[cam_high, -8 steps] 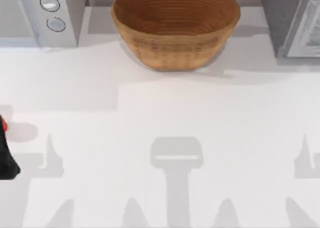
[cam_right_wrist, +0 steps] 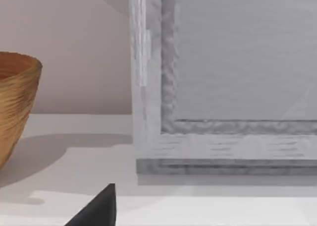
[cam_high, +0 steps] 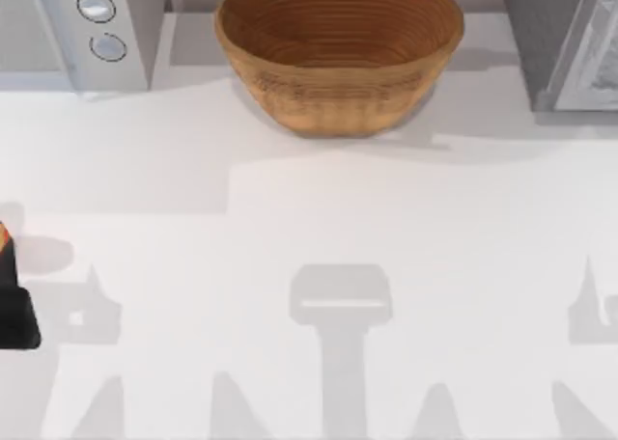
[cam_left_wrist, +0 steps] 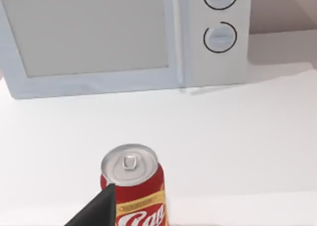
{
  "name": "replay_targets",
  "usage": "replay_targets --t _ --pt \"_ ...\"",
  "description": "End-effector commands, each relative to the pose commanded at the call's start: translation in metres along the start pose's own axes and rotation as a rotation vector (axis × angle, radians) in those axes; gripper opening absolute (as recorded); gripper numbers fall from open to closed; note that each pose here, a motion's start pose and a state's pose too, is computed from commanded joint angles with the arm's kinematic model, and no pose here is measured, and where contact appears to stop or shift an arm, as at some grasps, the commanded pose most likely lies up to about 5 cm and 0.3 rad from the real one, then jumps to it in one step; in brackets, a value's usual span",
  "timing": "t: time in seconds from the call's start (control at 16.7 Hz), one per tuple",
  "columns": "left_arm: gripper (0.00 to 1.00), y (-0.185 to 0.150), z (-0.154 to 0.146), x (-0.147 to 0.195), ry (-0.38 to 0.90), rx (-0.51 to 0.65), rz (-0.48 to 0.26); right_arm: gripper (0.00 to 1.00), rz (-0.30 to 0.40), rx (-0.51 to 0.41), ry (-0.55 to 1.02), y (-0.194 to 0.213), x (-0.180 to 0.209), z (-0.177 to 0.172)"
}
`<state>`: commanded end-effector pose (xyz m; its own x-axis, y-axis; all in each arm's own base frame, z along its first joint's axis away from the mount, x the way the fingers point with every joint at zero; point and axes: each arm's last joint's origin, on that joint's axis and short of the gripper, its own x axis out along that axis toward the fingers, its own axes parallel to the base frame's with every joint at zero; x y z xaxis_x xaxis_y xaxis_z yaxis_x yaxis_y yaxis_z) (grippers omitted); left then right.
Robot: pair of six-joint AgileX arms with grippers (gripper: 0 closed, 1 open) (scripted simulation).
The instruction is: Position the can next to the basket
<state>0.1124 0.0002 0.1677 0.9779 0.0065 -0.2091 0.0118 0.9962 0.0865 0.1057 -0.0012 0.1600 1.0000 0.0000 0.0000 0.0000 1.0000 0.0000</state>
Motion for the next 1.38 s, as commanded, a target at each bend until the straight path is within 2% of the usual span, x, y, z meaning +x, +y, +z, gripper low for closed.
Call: replay_targets --t 0.18,0.36,0.66,0.84,0.96,1.14,1.38 --pt "1.00 0.002 0.008 0.009 0.224 0.089 -0.032 1.00 0.000 0.000 0.000 0.000 0.000 0.000" --pt "1.00 0.004 0.017 0.024 0.502 0.186 -0.100 1.00 0.000 0.000 0.000 0.000 0.000 0.000" --pt "1.00 0.011 0.028 0.066 0.980 0.319 -0.298 1.00 0.000 0.000 0.000 0.000 0.000 0.000" --pt "1.00 0.018 0.035 0.102 1.204 0.371 -0.436 1.00 0.000 0.000 0.000 0.000 0.000 0.000" --pt "1.00 0.024 0.040 0.128 1.303 0.400 -0.518 1.00 0.000 0.000 0.000 0.000 0.000 0.000" --pt "1.00 0.036 0.051 0.169 1.367 0.450 -0.604 1.00 0.000 0.000 0.000 0.000 0.000 0.000" --pt "1.00 0.052 0.075 0.215 1.330 0.532 -0.633 1.00 0.000 0.000 0.000 0.000 0.000 0.000"
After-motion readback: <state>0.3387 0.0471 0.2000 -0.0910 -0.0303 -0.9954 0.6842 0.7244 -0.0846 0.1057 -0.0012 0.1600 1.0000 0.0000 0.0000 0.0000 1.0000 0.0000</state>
